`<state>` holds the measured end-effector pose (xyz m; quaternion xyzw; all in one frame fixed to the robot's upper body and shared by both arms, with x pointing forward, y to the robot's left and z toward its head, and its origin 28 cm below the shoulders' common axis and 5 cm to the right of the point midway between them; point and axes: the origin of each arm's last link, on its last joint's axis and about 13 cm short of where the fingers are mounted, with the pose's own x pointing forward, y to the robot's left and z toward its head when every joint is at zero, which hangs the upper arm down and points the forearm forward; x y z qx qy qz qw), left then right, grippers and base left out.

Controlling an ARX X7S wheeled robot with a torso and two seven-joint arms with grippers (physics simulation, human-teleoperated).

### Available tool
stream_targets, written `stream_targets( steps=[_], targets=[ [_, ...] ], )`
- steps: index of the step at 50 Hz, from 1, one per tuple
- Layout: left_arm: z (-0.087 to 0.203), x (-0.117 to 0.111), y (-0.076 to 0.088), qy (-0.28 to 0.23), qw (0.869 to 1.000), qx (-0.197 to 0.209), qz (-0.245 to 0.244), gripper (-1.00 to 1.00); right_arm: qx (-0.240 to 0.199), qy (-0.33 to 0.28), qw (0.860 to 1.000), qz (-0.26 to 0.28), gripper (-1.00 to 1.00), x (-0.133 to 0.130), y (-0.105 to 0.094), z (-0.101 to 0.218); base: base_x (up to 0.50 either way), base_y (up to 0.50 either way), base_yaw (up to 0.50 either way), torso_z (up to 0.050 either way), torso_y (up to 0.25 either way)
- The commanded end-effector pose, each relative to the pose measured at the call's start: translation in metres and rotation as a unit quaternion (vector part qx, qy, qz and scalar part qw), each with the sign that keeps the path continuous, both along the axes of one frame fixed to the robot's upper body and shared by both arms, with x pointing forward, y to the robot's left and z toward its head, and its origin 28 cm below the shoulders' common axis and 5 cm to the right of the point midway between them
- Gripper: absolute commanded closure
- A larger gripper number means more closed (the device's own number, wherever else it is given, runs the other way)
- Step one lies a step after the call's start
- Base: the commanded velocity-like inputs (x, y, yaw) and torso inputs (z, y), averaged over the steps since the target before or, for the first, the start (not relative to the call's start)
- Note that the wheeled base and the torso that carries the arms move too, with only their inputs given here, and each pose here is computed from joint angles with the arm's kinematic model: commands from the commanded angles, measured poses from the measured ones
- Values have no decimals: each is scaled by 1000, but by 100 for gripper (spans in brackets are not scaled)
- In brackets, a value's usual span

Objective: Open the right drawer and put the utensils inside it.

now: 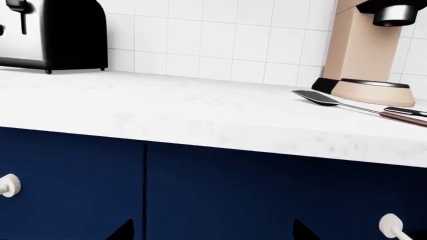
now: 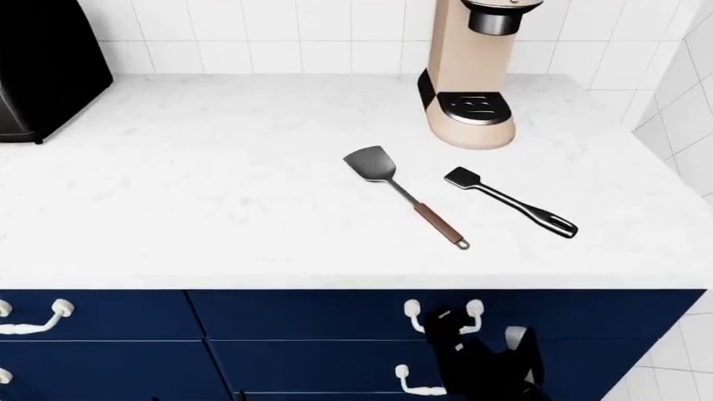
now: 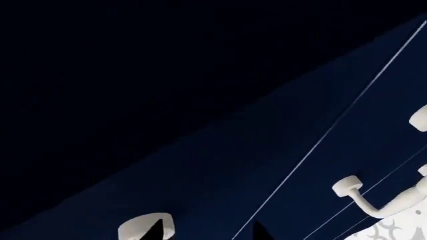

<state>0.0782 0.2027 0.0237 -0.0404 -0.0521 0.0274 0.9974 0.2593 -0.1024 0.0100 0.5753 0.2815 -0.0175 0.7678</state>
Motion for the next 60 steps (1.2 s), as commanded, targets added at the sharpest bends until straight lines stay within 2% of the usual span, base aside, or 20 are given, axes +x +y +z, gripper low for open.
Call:
stream_targets(
  steps=[1, 14, 19, 22, 28, 35, 47, 51, 53, 54, 55, 57, 58, 59, 60],
  targets=[
    [0, 0, 0, 0, 1000, -1, 0, -100, -7, 15, 999, 35, 100, -8, 7, -7, 0, 0, 0, 0, 0],
    [0, 0, 0, 0, 1000, -1, 0, -100, 6, 0, 1000, 23, 100, -9, 4, -6, -1, 0, 0, 0, 0],
    [0, 0, 0, 0, 1000, -1, -1, -100, 8, -10, 1000, -11, 100, -12, 0, 2, 0, 0, -1, 0, 0],
    [0, 0, 0, 0, 1000, -2, -1, -100, 19, -26, 999, -24, 100, -18, -3, 14, 0, 0, -1, 0, 0],
    [0, 0, 0, 0, 1000, -3, -1, -100, 9, -17, 999, -35, 100, -34, -6, 21, 0, 0, 0, 0, 0],
    [0, -1, 0, 0, 1000, -4, -3, -100, -10, -17, 1000, -20, 100, -56, -5, 27, 0, 0, 0, 0, 2],
    [1, -5, 0, -1, 1000, -8, 0, -100, -31, -25, 999, -5, 100, -79, -11, 33, 0, 0, -2, 0, 3],
    [15, -17, 11, -14, 999, -24, 30, -100, -32, -31, 999, -5, 100, -82, -12, 38, 0, 0, -3, 0, 3],
    [26, -32, 22, -24, 998, -6, 57, -100, -30, -33, 999, -6, 100, -82, -13, 39, 0, 0, -3, 8, 5],
    [30, -42, 31, -23, 996, 15, 86, -100, -31, -35, 999, -5, 100, -83, -13, 40, 0, 0, -3, 0, 0],
    [29, -55, 29, -23, 998, 11, 51, -100, -30, -37, 999, -4, 100, -84, -14, 41, 0, 0, 0, 0, 0],
    [32, -83, 48, -3, 999, 46, 0, -100, -28, -40, 999, -4, 100, -85, -14, 42, 0, 0, -4, 0, 6],
    [30, -88, 66, 5, 997, 74, 20, -100, -27, -41, 999, -5, 100, -85, -15, 42, 0, 0, -3, 0, 10],
    [27, -89, 68, 9, 992, 71, 102, -100, -27, -42, 999, -5, 100, -85, -15, 42, 0, 0, -3, 0, 0],
    [20, -90, 72, 15, 979, 71, 192, -100, -28, -42, 999, -5, 100, -85, -15, 42, 0, 0, 0, 0, 0]
  ],
)
